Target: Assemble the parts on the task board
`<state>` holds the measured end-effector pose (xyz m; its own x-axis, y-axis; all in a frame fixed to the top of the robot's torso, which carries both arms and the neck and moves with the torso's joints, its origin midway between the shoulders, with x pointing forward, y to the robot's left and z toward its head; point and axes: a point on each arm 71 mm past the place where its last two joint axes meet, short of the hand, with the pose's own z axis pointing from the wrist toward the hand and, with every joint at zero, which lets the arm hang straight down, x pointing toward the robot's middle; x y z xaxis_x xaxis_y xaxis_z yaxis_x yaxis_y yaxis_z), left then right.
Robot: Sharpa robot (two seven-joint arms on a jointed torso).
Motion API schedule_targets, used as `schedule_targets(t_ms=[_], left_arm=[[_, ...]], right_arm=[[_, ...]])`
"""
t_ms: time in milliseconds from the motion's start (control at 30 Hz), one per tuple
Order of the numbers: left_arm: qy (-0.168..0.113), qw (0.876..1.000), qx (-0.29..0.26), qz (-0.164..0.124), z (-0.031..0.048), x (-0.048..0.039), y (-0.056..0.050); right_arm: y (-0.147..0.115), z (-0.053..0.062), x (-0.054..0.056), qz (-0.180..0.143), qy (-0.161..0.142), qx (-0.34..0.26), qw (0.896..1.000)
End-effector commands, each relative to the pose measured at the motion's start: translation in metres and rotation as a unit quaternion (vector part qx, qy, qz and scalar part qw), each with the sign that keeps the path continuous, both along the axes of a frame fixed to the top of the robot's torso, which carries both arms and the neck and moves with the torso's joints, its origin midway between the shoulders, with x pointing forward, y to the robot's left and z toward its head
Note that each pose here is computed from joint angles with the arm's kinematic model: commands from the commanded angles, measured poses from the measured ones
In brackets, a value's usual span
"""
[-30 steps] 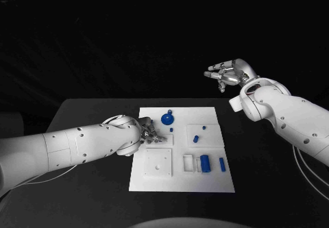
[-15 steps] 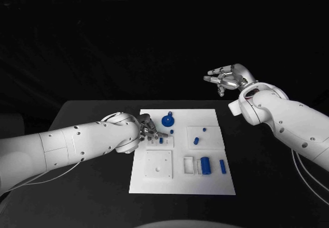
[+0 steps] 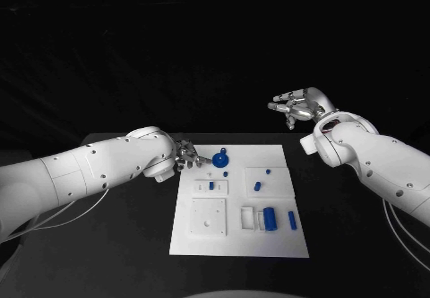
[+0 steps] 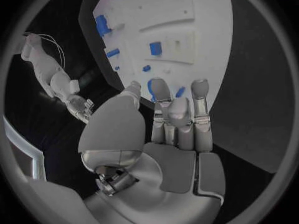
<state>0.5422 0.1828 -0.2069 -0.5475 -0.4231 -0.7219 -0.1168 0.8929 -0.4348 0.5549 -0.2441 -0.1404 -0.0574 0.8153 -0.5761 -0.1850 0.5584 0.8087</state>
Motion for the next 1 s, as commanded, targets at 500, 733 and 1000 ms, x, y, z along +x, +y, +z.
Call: schedule_targets(t_ms=[500, 733, 1000], left_arm=[[0.033, 0.999, 0.024, -0.011, 0.0115, 0.0383, 0.022], [0.038, 0.998, 0.050, -0.027, 0.0101, 0.0452, 0.020], [0.047, 0.996, 0.074, -0.035, 0.0082, 0.0493, 0.020]], right_arm=[[0.000, 0.001, 0.000, 0.002, -0.003, -0.002, 1.000], [0.002, 0.001, -0.001, 0.004, -0.004, -0.002, 1.000], [0.003, 0.001, -0.001, 0.004, -0.005, -0.001, 1.000]])
